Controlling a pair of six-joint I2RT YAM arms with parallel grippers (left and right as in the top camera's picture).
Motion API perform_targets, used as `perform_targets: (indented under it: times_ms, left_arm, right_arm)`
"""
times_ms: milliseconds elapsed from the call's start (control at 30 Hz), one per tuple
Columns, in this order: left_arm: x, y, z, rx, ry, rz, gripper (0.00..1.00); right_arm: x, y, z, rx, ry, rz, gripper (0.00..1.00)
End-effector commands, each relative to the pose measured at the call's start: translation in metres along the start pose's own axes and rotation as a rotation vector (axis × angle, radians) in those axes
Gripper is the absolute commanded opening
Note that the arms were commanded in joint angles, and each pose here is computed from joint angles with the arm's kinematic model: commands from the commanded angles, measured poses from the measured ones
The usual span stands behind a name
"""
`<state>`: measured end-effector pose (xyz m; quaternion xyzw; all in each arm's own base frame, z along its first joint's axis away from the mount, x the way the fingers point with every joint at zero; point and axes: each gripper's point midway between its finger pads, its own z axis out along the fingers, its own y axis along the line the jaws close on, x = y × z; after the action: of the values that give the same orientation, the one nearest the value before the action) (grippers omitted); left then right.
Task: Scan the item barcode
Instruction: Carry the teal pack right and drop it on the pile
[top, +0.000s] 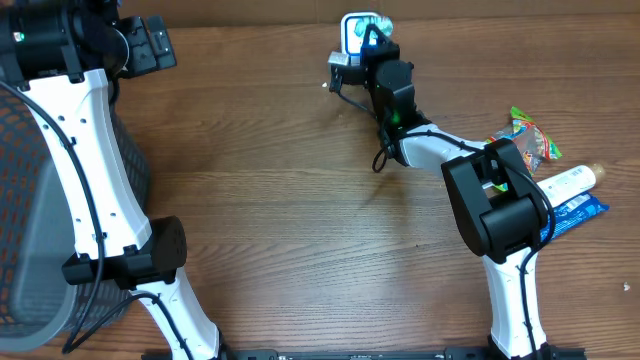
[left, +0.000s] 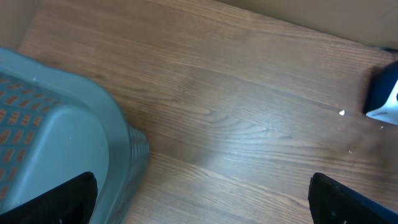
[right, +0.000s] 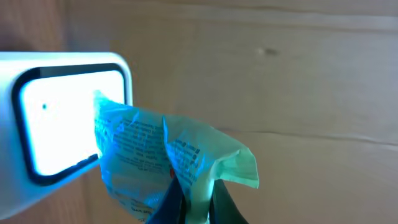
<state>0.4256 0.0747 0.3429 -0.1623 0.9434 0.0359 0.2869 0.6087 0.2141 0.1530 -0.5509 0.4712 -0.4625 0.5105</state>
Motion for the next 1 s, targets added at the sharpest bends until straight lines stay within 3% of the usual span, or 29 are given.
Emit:
perform_targets:
  times_ms: [0,267,533,633,667,767,967]
  left_arm:
    - [0.0,0.0,0.004,0.003,0.008,0.018,1.0]
    - [0.0,0.0,0.004,0.003,0.008,0.018,1.0]
    - [0.0,0.0,0.004,0.003,0.008,0.018,1.0]
    - [0.0,0.0,0.004,0.003,0.008,0.018,1.0]
    - [0.0,0.0,0.004,0.003,0.008,0.018,1.0]
    - [0.0,0.0,0.004,0.003,0.008,0.018,1.0]
    - [0.0,0.0,0.004,0.003,0.008,0.018,1.0]
  right_arm:
    - [0.001,-0.015,0.0,0.044,0.032,0.061,0.04]
    - [-0.017,-0.057,-0.015,0.131,0.051,0.116,0.04]
    - [-0.056,-0.14,-0.083,0.086,0.116,0.389,0.04]
    - [-0.079,-0.148,-0.119,-0.065,0.045,0.564,0.04]
    - [-0.097,-0.147,-0.15,-0.226,-0.044,0.704,0.04]
    - [-0.109,-0.149,-0.194,-0.462,-0.145,0.943,0.04]
    - [-0.054,-0.156,-0.235,-0.623,0.029,1.326,0.04]
